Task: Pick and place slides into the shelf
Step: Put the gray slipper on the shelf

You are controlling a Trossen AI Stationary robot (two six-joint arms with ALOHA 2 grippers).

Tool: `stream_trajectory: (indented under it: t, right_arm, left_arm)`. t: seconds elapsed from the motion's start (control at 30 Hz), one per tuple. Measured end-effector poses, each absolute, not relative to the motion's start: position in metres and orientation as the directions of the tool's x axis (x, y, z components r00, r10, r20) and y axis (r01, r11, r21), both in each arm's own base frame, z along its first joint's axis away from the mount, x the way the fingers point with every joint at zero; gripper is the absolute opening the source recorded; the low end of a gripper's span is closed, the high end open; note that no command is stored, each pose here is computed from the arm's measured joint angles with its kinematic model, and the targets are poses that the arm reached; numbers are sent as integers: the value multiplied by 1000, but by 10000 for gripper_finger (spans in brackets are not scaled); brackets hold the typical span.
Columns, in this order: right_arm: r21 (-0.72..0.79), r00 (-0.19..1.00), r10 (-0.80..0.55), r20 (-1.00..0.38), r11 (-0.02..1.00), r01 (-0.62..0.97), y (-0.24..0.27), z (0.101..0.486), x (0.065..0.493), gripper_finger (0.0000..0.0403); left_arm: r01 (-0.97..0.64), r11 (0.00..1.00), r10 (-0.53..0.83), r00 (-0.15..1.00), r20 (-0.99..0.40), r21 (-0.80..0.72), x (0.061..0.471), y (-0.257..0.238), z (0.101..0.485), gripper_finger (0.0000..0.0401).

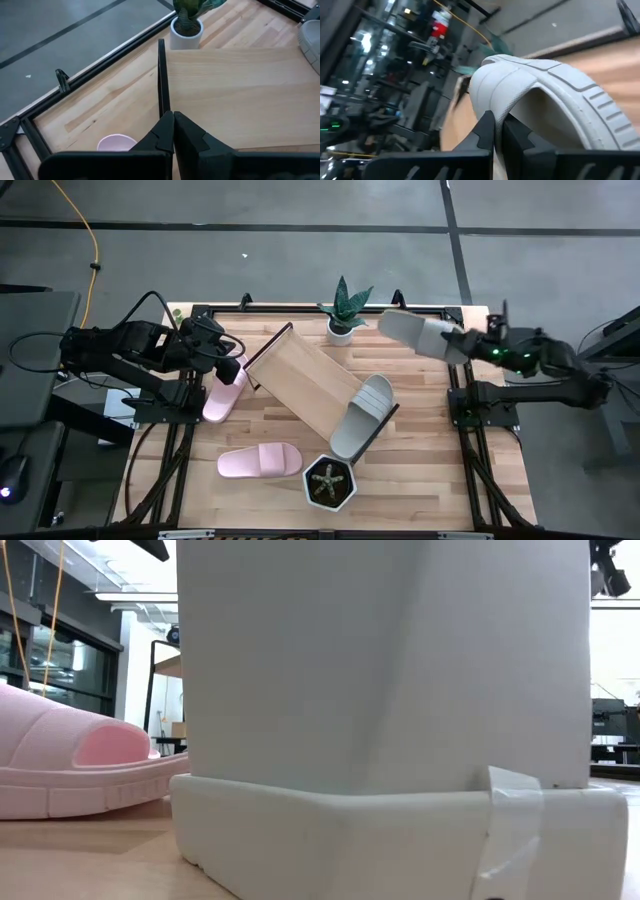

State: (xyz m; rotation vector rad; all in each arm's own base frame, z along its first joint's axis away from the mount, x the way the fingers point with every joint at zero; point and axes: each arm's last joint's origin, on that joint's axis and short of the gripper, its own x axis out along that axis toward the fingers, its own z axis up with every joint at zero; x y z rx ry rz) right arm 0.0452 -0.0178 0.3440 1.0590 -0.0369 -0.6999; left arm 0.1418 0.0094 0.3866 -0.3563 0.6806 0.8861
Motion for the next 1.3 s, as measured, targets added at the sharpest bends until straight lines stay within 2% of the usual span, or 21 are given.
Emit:
stream_trajectory:
  t: [0.2,0.33,0.7,0.87,1.03,1.3]
  right_arm:
    - [813,836,-514,-192,393,429,-15,378,27,0]
    - [765,850,-502,-160,481,428,-14,394,23,0]
    - [695,915,-336,-225,603,392,-12,402,51,0]
    - [677,940,-304,-157,660,326,-12,410,61,0]
    - [668,951,-300,-76,693,272,-12,418,65,0]
    - [672,971,-227,-77,707,218,-12,421,83,0]
  left_arm:
    - [-806,591,594,442,-672,-8,142,10,387,1]
    - [-801,598,604,439,-665,14,142,10,387,1]
    - [-807,591,620,443,-648,13,143,10,388,1]
    - [-807,591,619,447,-645,8,143,10,388,1]
    - [-807,591,619,448,-645,7,143,10,388,1]
    - [-807,591,619,448,-645,7,143,10,388,1]
